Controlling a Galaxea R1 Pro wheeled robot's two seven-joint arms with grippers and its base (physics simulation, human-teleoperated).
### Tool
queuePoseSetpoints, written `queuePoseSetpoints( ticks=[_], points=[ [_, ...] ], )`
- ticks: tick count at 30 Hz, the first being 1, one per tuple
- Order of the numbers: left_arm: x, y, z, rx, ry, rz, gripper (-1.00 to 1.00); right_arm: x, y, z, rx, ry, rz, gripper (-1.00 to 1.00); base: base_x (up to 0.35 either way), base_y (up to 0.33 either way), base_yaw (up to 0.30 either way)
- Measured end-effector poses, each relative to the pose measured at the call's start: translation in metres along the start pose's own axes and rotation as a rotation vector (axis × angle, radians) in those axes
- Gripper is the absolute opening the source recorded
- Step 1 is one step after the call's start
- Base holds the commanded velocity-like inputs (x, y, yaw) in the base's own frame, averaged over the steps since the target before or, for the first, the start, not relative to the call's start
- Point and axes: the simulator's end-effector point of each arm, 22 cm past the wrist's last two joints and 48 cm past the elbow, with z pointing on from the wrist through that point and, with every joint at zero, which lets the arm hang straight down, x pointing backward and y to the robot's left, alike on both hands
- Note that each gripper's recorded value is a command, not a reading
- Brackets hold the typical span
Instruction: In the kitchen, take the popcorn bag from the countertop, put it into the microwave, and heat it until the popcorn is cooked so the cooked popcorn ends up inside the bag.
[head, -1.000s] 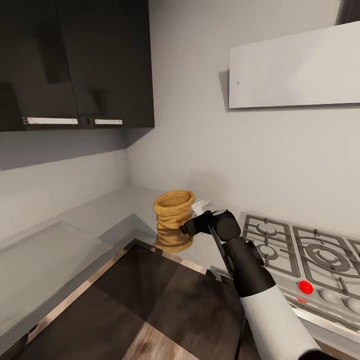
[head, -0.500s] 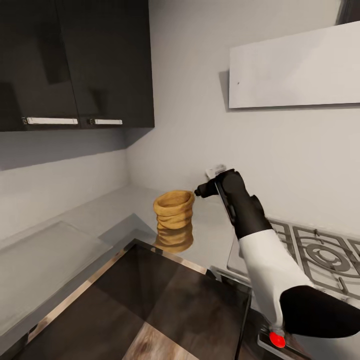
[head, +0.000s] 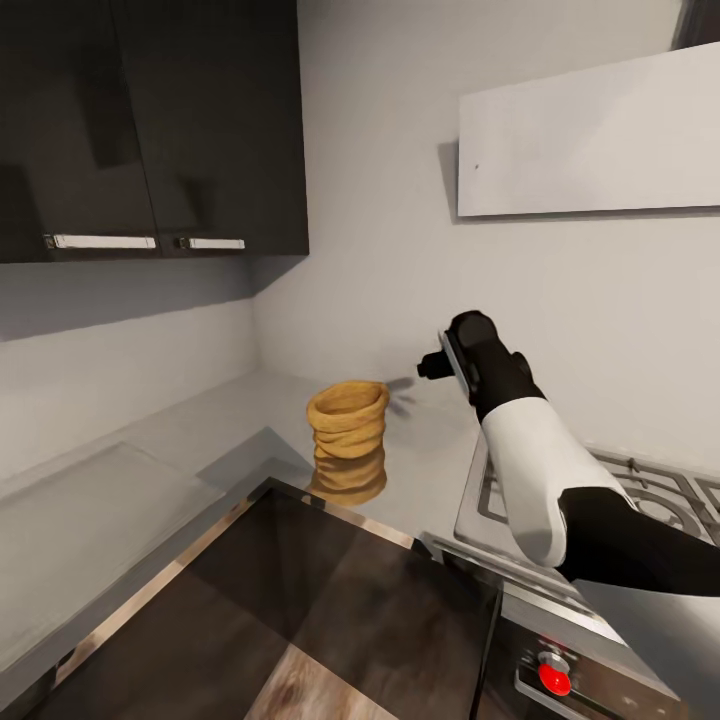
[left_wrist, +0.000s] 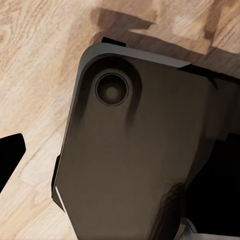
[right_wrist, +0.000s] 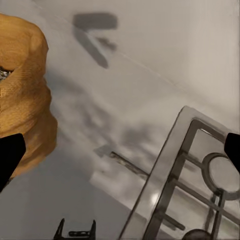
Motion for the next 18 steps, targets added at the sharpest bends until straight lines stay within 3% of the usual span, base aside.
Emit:
queuePoseSetpoints(
  ticks=[8, 13, 18],
  points=[
    [0.001, 0.001, 0.0, -0.005, 0.002, -0.019, 1.0, -0.002, 0.027, -0.001, -0.126, -0.003, 0.084, 1.0, 0.0, 0.0, 0.0],
    [0.003, 0.014, -0.001, -0.078, 0.004, -0.047, 1.0, -0.001, 0.029, -0.001, -0.135, -0.002, 0.09, 1.0, 0.0, 0.0, 0.0],
    [0.003, 0.019, -0.001, -0.099, 0.005, -0.049, 1.0, -0.001, 0.03, -0.001, -0.14, -0.001, 0.091, 1.0, 0.016, -0.005, 0.0]
  ],
)
